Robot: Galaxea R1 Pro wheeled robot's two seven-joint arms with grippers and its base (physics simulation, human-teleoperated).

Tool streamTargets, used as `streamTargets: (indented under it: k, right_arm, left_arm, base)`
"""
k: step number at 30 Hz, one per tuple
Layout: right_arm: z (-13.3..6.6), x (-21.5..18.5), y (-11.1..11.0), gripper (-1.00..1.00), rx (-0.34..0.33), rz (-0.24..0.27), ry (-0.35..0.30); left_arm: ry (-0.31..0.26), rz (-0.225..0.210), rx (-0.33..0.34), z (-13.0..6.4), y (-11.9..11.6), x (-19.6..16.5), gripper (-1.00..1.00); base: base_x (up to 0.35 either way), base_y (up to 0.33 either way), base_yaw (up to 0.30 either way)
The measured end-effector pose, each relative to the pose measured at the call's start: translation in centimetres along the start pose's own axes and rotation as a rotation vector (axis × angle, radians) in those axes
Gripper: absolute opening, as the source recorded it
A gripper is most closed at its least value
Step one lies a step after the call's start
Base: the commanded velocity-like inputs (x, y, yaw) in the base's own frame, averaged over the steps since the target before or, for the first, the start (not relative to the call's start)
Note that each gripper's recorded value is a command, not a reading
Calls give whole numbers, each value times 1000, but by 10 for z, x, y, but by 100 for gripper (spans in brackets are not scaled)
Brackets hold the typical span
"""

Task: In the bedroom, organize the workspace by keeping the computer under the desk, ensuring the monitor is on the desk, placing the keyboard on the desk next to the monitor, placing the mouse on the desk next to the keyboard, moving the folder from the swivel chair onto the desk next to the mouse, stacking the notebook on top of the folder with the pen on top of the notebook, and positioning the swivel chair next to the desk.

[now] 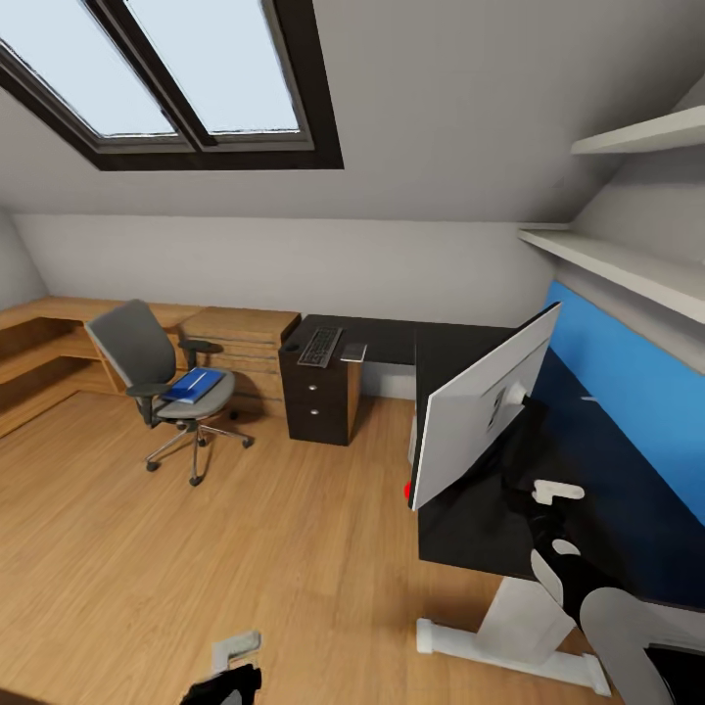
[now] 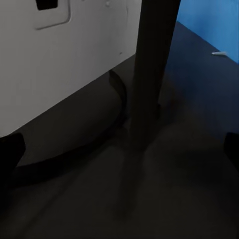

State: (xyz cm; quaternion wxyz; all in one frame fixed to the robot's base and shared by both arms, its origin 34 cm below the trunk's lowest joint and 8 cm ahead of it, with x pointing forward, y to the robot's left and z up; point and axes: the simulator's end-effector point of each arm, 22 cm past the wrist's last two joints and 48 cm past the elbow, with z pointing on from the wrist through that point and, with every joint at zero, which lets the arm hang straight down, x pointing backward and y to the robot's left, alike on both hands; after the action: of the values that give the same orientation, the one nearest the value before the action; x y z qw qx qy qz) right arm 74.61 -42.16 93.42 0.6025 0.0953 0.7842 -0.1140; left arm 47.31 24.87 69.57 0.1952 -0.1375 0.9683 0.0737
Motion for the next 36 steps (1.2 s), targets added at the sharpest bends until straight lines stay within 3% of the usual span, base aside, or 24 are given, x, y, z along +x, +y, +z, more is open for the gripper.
streamTargets:
  k: [3, 4, 8, 12, 15, 18, 28, 33, 36]
  right_arm:
    - [0, 0, 0, 100, 1, 1, -1]
    - [-2, 7, -1, 100, 3, 0, 13]
    - [-2, 8, 1, 100, 1, 0, 16]
    - [-4, 15, -3, 100, 15, 1, 31]
    - [-7, 26, -15, 100, 67, -5, 59]
    - [-9, 29, -26, 100, 122, -10, 72]
    - [-4, 33, -33, 100, 158, -18, 147]
    - [-4, 32, -32, 100, 160, -10, 139]
    - [-3, 18, -31, 100, 158, -2, 74]
  left_arm:
    - [1, -42, 20, -4, -10, -46, 100]
    - [-21, -77, 42, -9, -18, -77, 100]
    - [-30, -82, 40, -9, -17, -82, 100]
    - [-102, -113, 40, -10, -17, -98, 100]
    - [-144, -132, 41, -12, -17, -107, 100]
    - [-162, -128, 47, -13, -21, -110, 100]
    - [-172, -107, 58, -16, -29, -110, 100]
    - [-168, -90, 67, -17, -36, -107, 100]
    - [-167, -80, 74, -19, -42, -104, 100]
  base:
    - [0, 0, 0]
    - [0, 0, 0]
    - [0, 0, 0]
    - [0, 0, 0]
    - [0, 0, 0]
    - [0, 0, 0]
    - [0, 0, 0]
    - [35, 0, 0]
    - [211, 0, 0]
